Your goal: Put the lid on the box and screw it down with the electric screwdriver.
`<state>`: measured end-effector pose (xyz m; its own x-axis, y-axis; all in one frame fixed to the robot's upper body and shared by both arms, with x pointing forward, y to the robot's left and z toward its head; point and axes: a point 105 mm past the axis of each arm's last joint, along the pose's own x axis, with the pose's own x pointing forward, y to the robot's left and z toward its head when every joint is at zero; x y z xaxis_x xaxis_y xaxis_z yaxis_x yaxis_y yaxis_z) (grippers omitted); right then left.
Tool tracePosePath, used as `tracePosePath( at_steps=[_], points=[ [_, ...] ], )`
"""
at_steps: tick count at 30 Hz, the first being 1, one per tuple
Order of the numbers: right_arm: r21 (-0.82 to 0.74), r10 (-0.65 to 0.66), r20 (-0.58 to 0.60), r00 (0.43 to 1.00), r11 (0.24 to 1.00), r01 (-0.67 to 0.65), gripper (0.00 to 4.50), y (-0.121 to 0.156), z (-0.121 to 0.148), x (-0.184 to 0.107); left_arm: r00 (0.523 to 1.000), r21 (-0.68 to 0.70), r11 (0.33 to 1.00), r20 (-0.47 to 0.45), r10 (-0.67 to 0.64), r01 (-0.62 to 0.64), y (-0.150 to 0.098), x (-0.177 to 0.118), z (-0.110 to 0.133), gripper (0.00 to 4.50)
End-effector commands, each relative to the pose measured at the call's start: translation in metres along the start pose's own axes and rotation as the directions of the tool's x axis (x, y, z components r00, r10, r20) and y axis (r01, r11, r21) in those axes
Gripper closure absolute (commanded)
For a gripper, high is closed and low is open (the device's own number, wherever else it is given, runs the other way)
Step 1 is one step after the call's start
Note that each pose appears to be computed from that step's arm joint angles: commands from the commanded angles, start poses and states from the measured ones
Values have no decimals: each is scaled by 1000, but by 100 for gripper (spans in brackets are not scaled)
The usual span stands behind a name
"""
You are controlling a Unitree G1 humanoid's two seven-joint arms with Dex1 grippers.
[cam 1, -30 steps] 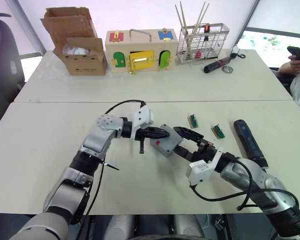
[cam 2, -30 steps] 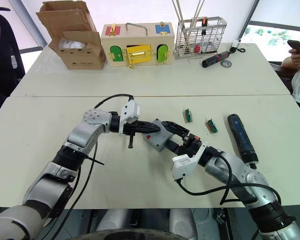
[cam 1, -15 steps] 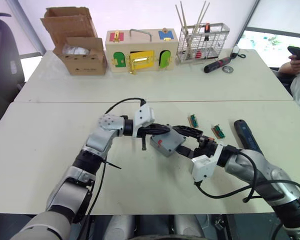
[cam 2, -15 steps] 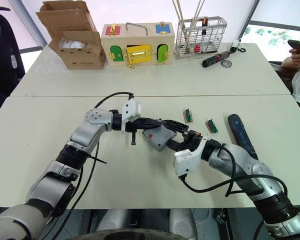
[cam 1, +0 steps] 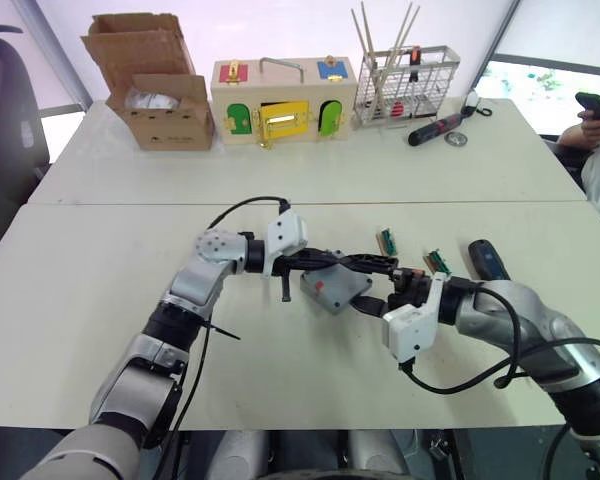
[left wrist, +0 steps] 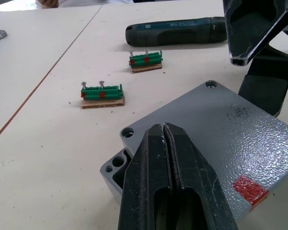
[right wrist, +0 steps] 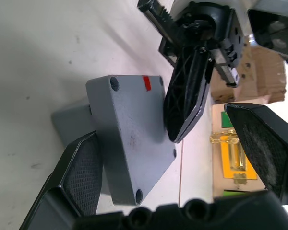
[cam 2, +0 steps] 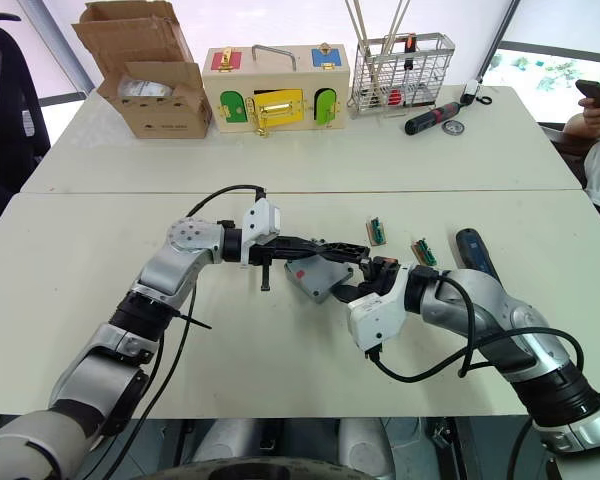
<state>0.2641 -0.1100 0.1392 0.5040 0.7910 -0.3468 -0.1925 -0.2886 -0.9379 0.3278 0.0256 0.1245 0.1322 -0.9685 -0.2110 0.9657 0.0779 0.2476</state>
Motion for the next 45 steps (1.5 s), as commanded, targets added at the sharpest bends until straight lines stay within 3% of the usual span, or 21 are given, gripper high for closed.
tracePosePath(
  at_steps=[1,34,35,41,45],
  points=[
    [-18,-30,-14,999,999,30,3,-14,-6,-6,996,-58,998,-91,-15,10,-9,-1,-27,450],
    [92,-31,-83,996,995,38,3,-14,-12,-29,994,-55,999,-108,-7,1,-6,-3,-31,450],
    [105,-41,-89,995,993,50,57,-16,-11,-33,994,-53,999,-109,-8,2,-6,-3,-31,450],
    [302,-116,-141,983,941,154,221,-19,-10,-48,994,-50,999,-108,-11,5,-5,-3,-32,450],
    [626,-131,-143,981,756,192,381,-4,1,-46,994,-47,999,-108,-14,9,-5,-2,-31,450]
  ],
)
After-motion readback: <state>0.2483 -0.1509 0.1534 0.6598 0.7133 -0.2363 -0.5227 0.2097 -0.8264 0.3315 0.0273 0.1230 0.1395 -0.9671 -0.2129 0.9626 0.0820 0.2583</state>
